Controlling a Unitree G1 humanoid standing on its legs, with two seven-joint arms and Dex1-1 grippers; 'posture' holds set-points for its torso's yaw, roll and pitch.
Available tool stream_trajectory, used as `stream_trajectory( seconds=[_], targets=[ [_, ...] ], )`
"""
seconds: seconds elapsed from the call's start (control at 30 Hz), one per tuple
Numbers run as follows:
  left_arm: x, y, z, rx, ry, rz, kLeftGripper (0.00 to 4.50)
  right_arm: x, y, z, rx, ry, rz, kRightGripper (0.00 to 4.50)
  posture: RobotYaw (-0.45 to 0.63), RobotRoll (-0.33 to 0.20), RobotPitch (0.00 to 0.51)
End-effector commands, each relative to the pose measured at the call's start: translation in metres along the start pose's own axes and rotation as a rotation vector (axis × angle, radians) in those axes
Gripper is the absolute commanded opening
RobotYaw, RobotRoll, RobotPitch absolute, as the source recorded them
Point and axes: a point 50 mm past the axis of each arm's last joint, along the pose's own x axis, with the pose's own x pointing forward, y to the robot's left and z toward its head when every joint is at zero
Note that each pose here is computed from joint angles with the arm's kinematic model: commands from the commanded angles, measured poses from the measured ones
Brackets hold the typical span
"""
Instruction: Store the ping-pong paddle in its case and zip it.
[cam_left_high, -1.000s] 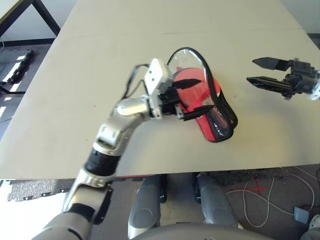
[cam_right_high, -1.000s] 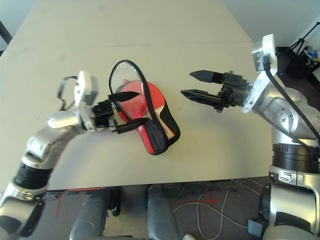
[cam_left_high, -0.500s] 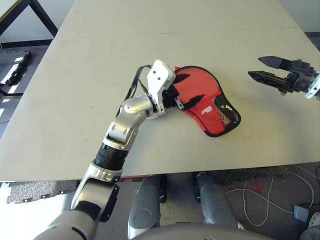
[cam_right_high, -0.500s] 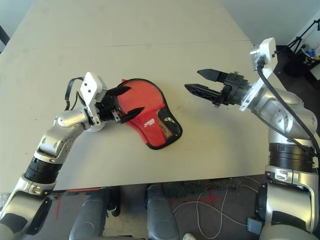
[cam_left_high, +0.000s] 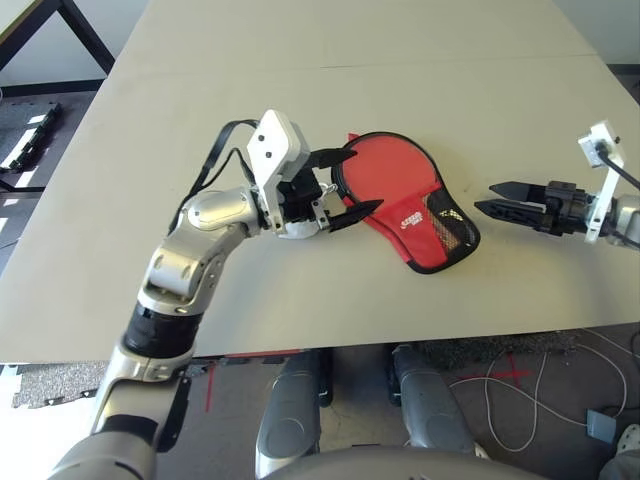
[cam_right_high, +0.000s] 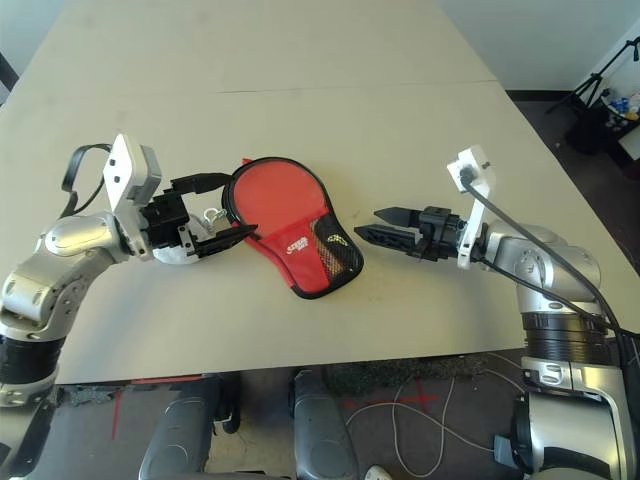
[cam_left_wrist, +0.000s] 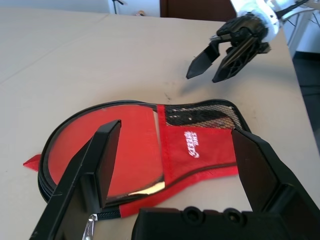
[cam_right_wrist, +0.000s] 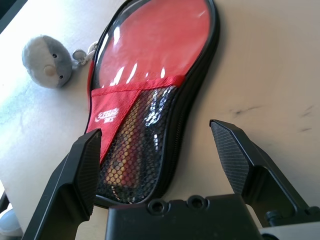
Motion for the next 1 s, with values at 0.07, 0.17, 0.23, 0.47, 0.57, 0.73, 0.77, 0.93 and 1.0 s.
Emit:
stream_trajectory(
  seconds=[0.07,0.17,0.23,0.47,0.57,0.73,0.77,0.93,1.0],
  targets=[
    [-0.003,-0.005,0.004,0.0,0.014,-0.054,4.5,0.012,0.004,-0.014,0.052,0.035,0.009,4.45,0.04,0.0,0.253],
    [-0.002,-0.006,0.006,0.002,0.016,-0.058,4.5,0.018,0.005,-0.021,0.079,0.05,0.004,4.45,0.04,0.0,0.254],
    [-0.002,-0.006,0.007,0.004,0.016,-0.059,4.5,0.022,0.006,-0.025,0.091,0.065,0.007,4.45,0.04,0.0,0.254],
    [-0.002,-0.007,0.009,0.008,0.015,-0.064,4.5,0.027,0.006,-0.035,0.16,0.085,-0.008,4.45,0.04,0.0,0.256],
    [-0.002,-0.007,0.009,0.008,0.014,-0.065,4.5,0.03,0.006,-0.037,0.213,0.076,-0.01,4.45,0.04,0.0,0.257],
    [-0.002,-0.008,0.009,0.007,0.015,-0.068,4.5,0.033,0.008,-0.037,0.327,0.054,-0.002,3.93,0.04,0.0,0.258],
    [-0.002,-0.008,0.009,0.007,0.014,-0.067,4.5,0.033,0.008,-0.038,0.338,0.056,-0.01,3.57,0.04,0.0,0.259],
    [-0.002,-0.009,0.009,0.008,0.015,-0.067,4.5,0.032,0.004,-0.044,0.368,0.084,-0.049,2.01,0.04,0.0,0.259],
    [-0.003,-0.008,0.009,0.009,0.016,-0.068,4.5,0.031,0.003,-0.045,0.377,0.091,-0.06,1.46,0.04,0.0,0.26]
  ],
)
